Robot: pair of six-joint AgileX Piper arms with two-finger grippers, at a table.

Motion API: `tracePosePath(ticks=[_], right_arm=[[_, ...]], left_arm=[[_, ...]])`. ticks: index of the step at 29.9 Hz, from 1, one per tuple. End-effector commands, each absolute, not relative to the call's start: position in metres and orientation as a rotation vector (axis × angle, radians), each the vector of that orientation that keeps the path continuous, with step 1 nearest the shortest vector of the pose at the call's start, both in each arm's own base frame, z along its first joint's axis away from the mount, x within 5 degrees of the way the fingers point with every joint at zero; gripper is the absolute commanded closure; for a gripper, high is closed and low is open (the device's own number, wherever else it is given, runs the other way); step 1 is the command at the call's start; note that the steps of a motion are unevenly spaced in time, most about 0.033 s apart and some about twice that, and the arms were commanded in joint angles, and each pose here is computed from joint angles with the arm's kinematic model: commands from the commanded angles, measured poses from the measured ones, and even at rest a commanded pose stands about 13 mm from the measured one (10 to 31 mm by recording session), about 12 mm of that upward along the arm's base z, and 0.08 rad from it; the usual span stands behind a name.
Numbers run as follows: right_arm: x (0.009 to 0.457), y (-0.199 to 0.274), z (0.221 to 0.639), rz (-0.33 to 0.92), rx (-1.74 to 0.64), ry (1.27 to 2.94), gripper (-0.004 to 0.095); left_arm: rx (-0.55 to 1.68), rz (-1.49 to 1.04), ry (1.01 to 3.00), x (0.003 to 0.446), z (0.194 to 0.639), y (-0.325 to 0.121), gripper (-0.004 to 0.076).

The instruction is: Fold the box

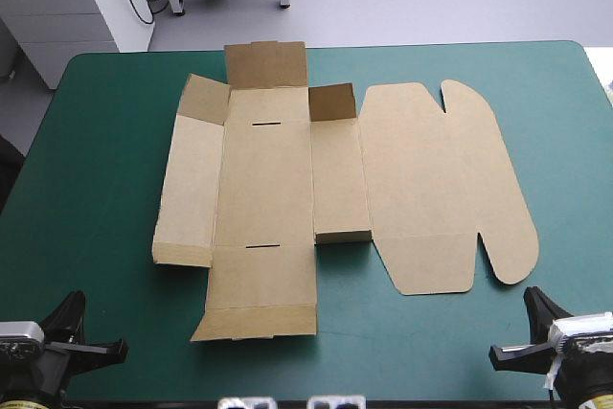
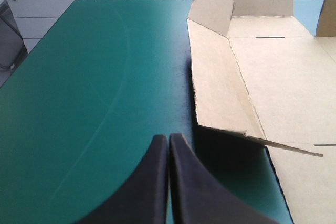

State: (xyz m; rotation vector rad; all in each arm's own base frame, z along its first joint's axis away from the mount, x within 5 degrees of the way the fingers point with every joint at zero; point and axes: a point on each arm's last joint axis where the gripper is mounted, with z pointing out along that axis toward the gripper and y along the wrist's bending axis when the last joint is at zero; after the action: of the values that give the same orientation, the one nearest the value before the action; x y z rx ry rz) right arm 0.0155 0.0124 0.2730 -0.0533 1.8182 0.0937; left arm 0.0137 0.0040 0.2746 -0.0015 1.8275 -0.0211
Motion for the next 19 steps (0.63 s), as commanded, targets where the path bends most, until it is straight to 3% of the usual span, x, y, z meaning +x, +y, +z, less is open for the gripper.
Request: tracePosePath(ticks=[1,19], right_arm=[[0.0107,0.0117,0.2865,0.080,-0.046,1.701,0.0928],[0.0107,0.0117,0.2865,0.080,-0.046,1.701,0.0928]], left_arm=[[-0.001,-0.033,1.720,0.0105,0.2885,0.0038,0.0732],[0.000,-0.034,1.711,0.0117,0.2898,0.0036,0.0732]])
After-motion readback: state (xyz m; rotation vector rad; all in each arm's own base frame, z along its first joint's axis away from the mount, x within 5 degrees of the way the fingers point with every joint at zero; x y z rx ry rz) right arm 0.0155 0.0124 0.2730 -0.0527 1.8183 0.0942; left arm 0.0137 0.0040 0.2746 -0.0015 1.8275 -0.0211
